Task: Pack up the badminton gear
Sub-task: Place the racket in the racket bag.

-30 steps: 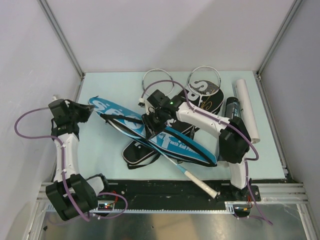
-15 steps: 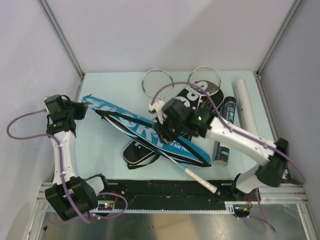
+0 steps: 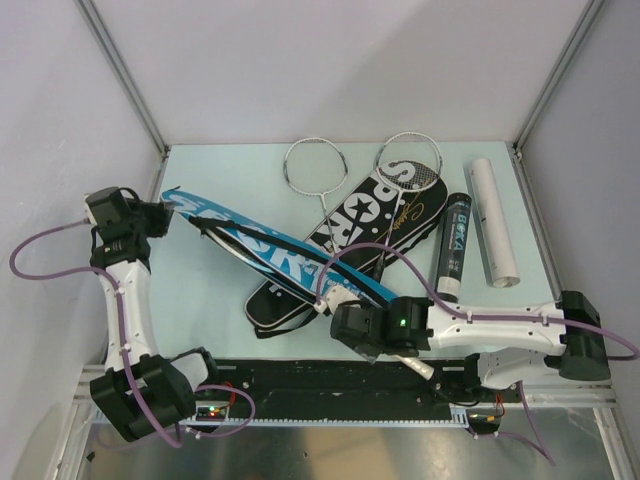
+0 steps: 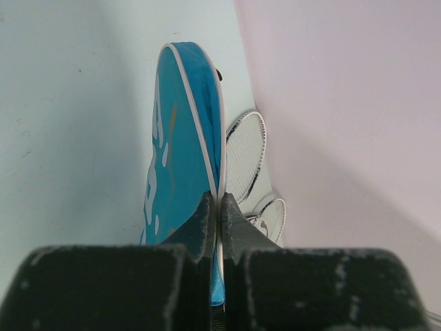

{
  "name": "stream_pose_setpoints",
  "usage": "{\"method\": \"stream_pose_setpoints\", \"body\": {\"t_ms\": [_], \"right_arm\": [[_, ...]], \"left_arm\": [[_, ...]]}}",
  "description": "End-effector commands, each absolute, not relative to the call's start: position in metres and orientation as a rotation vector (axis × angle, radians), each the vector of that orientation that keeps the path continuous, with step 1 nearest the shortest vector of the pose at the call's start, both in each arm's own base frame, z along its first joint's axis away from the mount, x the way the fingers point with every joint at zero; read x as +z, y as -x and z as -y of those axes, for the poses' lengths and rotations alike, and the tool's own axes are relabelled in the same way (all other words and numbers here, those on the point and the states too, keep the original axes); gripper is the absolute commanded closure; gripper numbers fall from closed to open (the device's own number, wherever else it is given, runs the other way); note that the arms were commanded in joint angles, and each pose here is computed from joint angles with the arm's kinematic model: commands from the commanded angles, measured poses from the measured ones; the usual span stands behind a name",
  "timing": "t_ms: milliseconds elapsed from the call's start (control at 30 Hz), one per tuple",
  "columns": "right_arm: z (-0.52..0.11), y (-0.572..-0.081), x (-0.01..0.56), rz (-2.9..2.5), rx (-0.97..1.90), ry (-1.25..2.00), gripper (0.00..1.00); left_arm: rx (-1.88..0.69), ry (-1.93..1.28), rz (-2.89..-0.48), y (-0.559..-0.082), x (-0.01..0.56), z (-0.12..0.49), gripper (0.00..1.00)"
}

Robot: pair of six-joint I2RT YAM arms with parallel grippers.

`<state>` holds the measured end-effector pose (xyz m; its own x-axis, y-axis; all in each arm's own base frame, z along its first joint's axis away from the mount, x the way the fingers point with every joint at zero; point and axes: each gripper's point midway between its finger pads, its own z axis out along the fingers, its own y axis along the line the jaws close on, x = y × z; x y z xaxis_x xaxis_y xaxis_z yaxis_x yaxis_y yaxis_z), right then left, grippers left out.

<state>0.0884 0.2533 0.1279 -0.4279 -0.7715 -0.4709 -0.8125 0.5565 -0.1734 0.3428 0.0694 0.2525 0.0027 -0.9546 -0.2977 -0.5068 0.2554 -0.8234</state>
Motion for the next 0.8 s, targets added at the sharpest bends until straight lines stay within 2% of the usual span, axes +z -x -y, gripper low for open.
{"method": "stream_pose_setpoints", "body": {"t_ms": [0,200,467,533,600,667,700,767], "right_arm": [[-0.230,-0.093,0.110,-2.347,-0.054,1.143,0.44],[-0.226,-0.093,0.090,-2.384,-0.166,1.119,0.48],[-0.232,-0.087,0.064,-2.454,-0.192,1.105,0.48],[-0.232,-0.088,0.057,-2.463,-0.220,1.108,0.54],[-0.232,-0.090,0.056,-2.457,-0.235,1.101,0.65],[-0.232,-0.094,0.062,-2.434,-0.239,1.093,0.86],[-0.233,-0.097,0.067,-2.414,-0.238,1.091,0.93],[-0.237,-0.105,0.081,-2.355,-0.225,1.091,0.98]], "left_arm": [[-0.653,1.320,-1.523,-0.349,0.295,-0.077,1.00],[-0.646,1.317,-1.528,-0.349,0.294,-0.077,1.00],[-0.642,1.319,-1.538,-0.350,0.291,-0.077,1.00],[-0.636,1.316,-1.538,-0.350,0.292,-0.078,1.00],[-0.623,1.314,-1.538,-0.349,0.291,-0.080,1.00],[-0.611,1.313,-1.543,-0.349,0.289,-0.081,1.00],[-0.611,1.313,-1.547,-0.349,0.288,-0.080,1.00],[-0.619,1.308,-1.561,-0.350,0.287,-0.078,1.00]]}}
